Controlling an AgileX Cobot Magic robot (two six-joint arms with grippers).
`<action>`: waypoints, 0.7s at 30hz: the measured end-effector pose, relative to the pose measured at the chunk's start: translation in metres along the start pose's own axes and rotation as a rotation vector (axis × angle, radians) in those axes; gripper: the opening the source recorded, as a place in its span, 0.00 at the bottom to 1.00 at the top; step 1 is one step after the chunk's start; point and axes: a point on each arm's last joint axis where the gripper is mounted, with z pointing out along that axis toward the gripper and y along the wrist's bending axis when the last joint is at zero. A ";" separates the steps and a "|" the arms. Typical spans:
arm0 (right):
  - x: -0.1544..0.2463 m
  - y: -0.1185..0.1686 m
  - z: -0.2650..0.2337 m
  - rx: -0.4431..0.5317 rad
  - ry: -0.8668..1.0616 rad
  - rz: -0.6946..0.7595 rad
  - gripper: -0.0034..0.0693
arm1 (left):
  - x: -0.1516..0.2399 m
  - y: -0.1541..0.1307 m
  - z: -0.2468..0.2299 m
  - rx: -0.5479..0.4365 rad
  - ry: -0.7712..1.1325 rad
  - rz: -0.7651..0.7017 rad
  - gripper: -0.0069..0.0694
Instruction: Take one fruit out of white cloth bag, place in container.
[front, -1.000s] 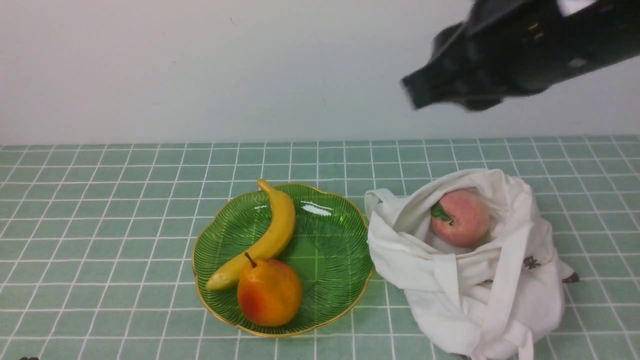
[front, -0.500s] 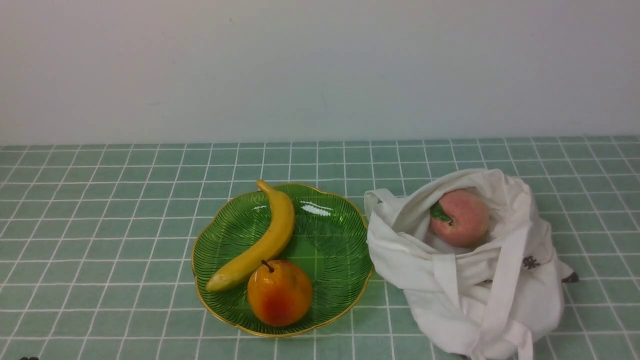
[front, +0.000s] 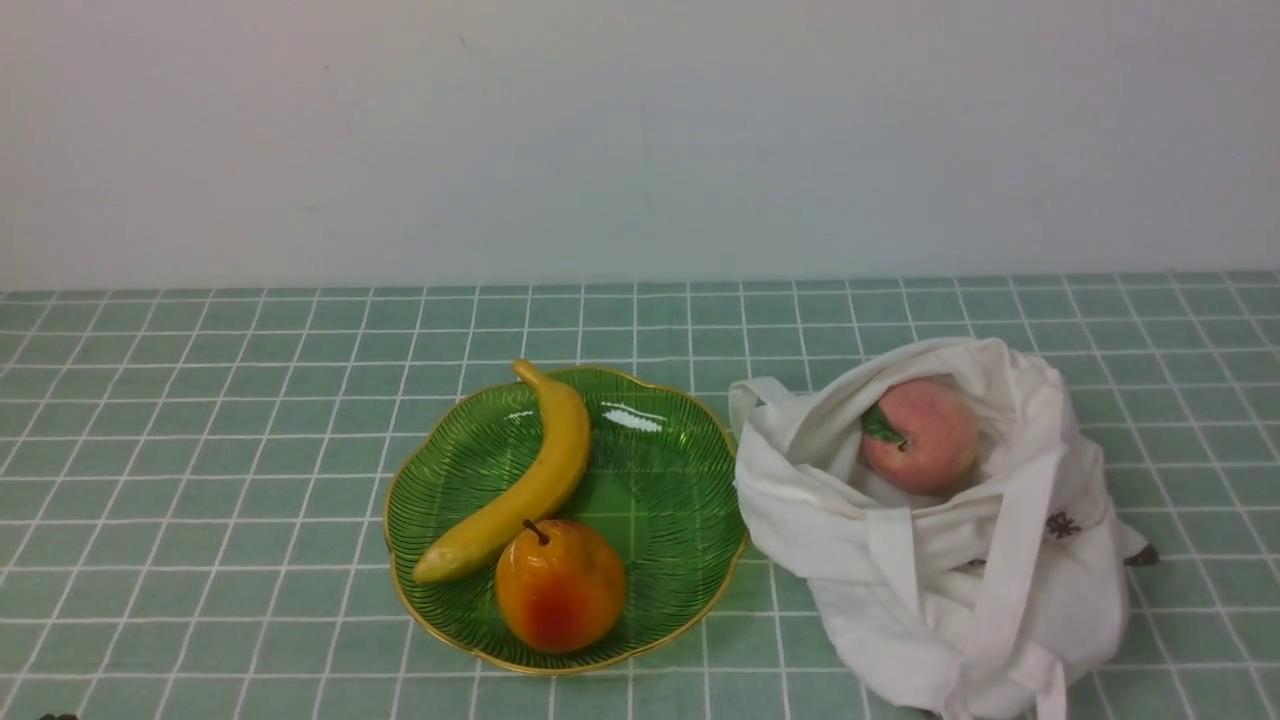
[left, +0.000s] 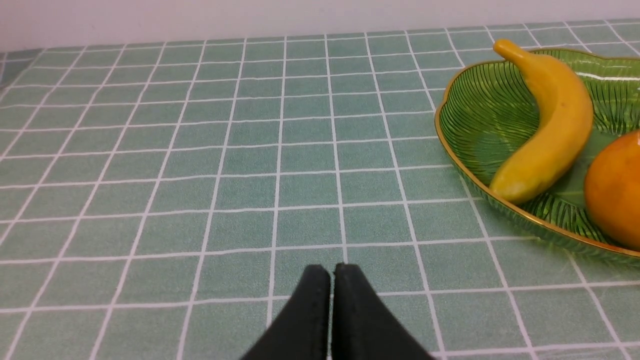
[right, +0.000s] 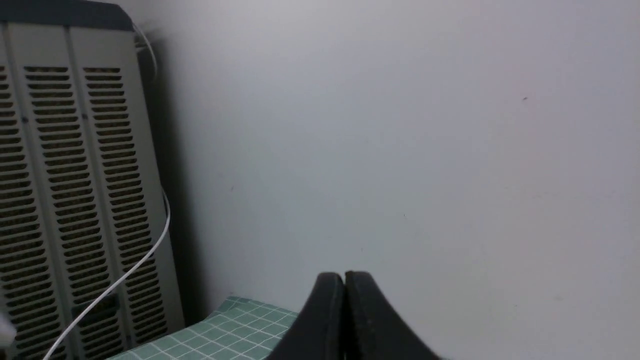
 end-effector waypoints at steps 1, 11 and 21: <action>0.002 0.001 0.000 -0.007 -0.006 0.000 0.03 | 0.000 0.000 0.000 0.000 0.000 0.000 0.08; 0.002 0.004 0.001 -0.055 -0.074 0.031 0.03 | 0.000 0.000 0.000 0.000 0.000 0.000 0.08; 0.007 0.004 0.002 -0.049 -0.049 -0.017 0.03 | 0.000 0.000 0.000 0.000 0.000 0.000 0.08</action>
